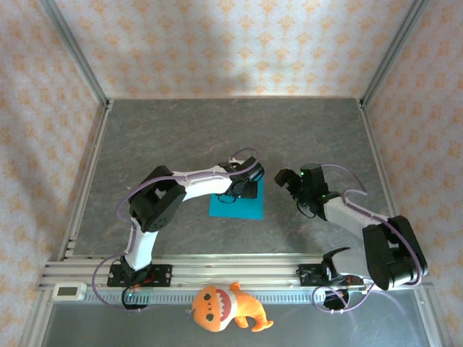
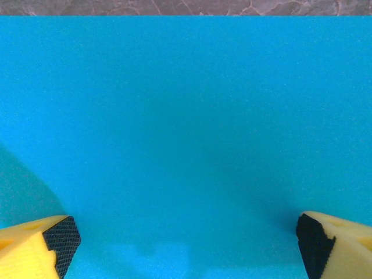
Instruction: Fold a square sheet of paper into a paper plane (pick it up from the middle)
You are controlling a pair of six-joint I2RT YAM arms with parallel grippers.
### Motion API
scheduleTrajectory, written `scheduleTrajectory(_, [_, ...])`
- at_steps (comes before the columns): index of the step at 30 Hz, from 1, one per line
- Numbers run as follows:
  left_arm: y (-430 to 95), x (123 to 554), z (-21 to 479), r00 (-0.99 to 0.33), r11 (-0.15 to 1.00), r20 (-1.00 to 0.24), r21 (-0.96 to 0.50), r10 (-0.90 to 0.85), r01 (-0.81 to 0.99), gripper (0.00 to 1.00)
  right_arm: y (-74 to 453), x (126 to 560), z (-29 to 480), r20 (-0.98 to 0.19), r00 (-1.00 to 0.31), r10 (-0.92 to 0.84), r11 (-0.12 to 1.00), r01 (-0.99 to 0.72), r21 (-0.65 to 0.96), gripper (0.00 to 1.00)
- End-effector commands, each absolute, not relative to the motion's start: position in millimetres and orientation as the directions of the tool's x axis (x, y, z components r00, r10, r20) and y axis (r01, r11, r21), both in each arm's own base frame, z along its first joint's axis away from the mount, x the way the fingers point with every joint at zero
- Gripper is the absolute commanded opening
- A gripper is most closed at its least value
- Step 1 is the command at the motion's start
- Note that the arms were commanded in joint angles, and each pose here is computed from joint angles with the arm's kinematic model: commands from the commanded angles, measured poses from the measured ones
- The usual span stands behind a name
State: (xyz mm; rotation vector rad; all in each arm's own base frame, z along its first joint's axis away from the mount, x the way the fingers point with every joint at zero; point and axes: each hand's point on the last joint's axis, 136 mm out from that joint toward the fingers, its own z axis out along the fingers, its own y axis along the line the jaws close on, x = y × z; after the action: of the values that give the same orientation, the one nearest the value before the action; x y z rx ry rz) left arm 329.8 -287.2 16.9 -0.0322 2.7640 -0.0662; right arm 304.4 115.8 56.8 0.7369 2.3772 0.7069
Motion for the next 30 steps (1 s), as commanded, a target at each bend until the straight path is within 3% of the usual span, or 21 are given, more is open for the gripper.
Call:
scheduleTrajectory(1, [-269.5, 308.1, -16.4, -0.962, 1.0, -0.272, 0.01, -0.026, -0.03, 0.96, 109.8, 304.4, 59.4, -0.361, -0.686, 0.632, 0.72, 0.348, 0.6, 1.0])
scheduleTrajectory(30, [-276.9, 314.9, -3.1, -0.952, 0.999, -0.306, -0.025, -0.028, -0.021, 0.91, 109.0, 304.2, 63.3, -0.354, -0.671, 0.651, 0.703, 0.359, 0.614, 1.0])
